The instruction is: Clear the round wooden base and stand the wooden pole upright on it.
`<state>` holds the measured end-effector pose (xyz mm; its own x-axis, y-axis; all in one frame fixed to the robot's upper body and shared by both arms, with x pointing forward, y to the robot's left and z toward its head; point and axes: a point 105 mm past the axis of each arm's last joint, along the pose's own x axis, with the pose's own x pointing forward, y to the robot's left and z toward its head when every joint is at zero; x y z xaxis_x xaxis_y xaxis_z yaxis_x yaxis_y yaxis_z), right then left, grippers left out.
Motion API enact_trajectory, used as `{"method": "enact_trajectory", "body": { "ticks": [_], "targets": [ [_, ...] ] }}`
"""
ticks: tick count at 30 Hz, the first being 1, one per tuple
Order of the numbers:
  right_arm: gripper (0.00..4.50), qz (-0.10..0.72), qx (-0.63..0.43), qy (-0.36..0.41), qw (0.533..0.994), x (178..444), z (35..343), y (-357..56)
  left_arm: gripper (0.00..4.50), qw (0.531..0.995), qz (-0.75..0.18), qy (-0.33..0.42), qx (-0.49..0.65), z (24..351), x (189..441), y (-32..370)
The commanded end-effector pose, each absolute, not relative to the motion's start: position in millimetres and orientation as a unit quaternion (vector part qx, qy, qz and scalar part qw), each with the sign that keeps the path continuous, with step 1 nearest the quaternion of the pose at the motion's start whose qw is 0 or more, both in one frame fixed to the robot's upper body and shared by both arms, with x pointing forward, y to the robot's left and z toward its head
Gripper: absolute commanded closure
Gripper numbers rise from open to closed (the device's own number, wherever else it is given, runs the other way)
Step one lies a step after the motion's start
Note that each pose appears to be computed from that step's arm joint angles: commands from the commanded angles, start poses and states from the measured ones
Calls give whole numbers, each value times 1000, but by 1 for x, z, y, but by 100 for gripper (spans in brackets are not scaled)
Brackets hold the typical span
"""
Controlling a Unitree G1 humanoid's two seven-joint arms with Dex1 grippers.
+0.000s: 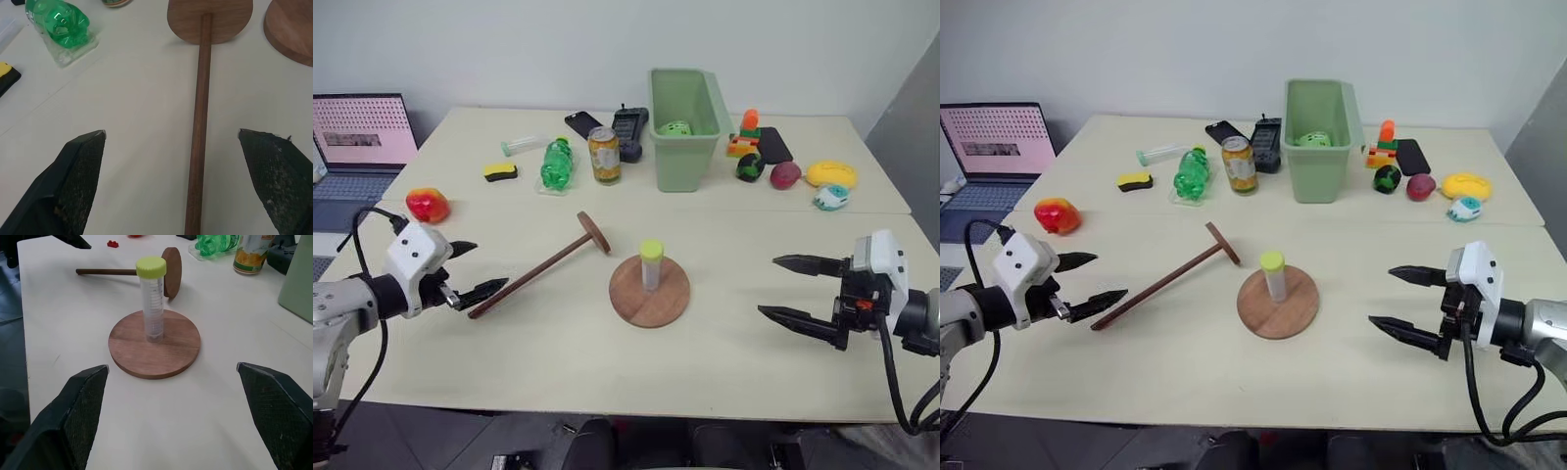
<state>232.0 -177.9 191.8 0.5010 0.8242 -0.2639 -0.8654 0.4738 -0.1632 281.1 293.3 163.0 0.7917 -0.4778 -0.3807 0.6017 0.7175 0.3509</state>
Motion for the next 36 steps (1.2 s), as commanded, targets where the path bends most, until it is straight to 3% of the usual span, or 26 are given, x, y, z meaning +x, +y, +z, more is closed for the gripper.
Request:
{"method": "enact_trajectory", "body": {
  "ticks": [1, 16, 30, 36],
  "targets": [
    [11, 493, -149, 55, 856, 233, 201, -175, 0, 915, -297, 103, 254, 180, 279, 289],
    [11, 458, -152, 44, 875, 245, 202, -179, 0, 885, -345, 76, 303, 182, 283, 270],
    [11, 474, -136, 63, 868, 237, 200, -180, 0, 879, -409, 53, 241, 195, 279, 242],
    [11, 464, -120, 42, 877, 243, 194, -166, 0, 830, -494, 80, 247, 180, 266, 206]
  ]
}}
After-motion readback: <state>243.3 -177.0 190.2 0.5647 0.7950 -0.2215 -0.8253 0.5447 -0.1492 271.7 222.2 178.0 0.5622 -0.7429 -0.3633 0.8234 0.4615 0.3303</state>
